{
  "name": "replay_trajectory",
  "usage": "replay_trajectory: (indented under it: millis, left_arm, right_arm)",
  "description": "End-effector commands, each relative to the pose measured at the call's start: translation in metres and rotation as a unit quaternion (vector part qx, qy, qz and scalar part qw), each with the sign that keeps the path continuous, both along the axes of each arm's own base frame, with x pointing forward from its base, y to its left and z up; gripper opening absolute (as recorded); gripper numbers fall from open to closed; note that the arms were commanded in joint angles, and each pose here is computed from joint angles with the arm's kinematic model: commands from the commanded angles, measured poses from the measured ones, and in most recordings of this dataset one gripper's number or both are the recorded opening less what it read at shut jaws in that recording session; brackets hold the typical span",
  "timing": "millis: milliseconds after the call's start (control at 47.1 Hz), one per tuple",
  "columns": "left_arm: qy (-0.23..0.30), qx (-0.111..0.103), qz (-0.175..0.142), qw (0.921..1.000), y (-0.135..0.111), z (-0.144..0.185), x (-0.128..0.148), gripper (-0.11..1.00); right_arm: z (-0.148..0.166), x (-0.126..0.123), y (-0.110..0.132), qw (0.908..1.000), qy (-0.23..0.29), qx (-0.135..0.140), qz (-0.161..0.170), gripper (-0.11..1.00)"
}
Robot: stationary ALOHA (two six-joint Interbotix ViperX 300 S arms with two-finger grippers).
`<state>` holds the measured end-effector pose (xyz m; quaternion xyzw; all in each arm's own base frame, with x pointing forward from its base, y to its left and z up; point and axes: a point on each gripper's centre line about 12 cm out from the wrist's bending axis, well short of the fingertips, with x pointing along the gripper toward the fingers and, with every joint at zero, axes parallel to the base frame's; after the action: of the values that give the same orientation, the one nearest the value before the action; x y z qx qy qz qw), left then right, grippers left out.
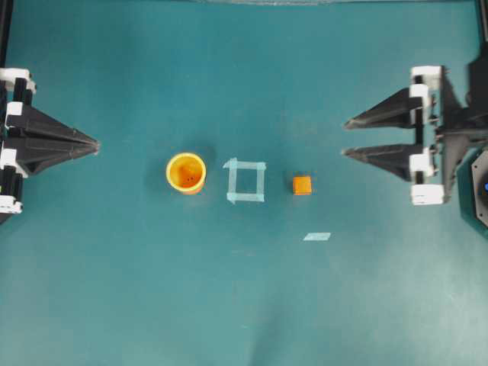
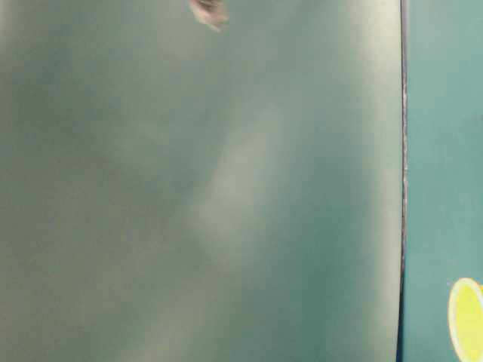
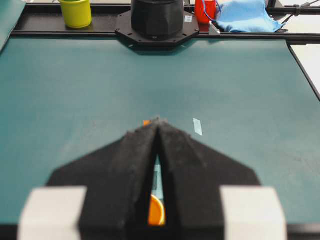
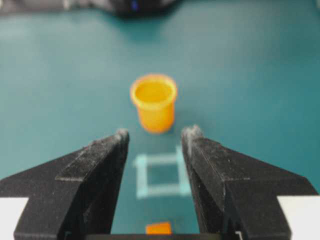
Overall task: Move the block backward with right arm.
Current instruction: 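Move the right gripper left toward the orange cube, fingers open, then lower the right gripper over the orange cube and close on it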
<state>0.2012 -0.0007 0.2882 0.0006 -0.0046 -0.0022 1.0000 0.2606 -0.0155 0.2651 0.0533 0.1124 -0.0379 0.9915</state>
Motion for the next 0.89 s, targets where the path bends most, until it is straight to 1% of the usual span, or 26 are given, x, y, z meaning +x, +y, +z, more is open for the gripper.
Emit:
replay_trajectory:
  millis: [0, 127, 191, 297, 425, 701, 870]
  left_arm:
    - [-0.012, 0.000, -0.001, 0.9999, 0.000, 0.010, 0.003, 0.00]
    - [-0.013, 0.000, -0.001, 0.9999, 0.000, 0.011, 0.003, 0.00]
    - [-0.013, 0.000, -0.001, 0.9999, 0.000, 0.011, 0.003, 0.00]
    - [-0.013, 0.000, -0.001, 0.9999, 0.000, 0.011, 0.003, 0.00]
    - [-0.012, 0.000, -0.002, 0.9999, -0.001, 0.011, 0.003, 0.00]
    - [-0.004, 0.000, -0.001, 1.0000, 0.000, 0.009, 0.003, 0.00]
    - [0.000, 0.000, -0.001, 1.0000, 0.000, 0.008, 0.002, 0.00]
  right_arm:
    - [-0.001, 0.012, -0.001, 0.9999, 0.016, 0.003, -0.001, 0.54]
    - [-0.021, 0.025, -0.001, 0.9971, 0.076, 0.007, 0.002, 0.56]
    - [-0.031, 0.032, -0.001, 0.9939, 0.110, 0.008, 0.003, 0.57]
    - [-0.048, 0.041, -0.001, 0.9863, 0.165, 0.007, 0.007, 0.59]
    - [-0.067, 0.050, -0.001, 0.9744, 0.224, 0.002, 0.014, 0.60]
    - [-0.096, 0.062, -0.002, 0.9604, 0.278, -0.008, 0.020, 0.61]
    - [-0.110, 0.068, 0.000, 0.9586, 0.284, -0.009, 0.023, 0.61]
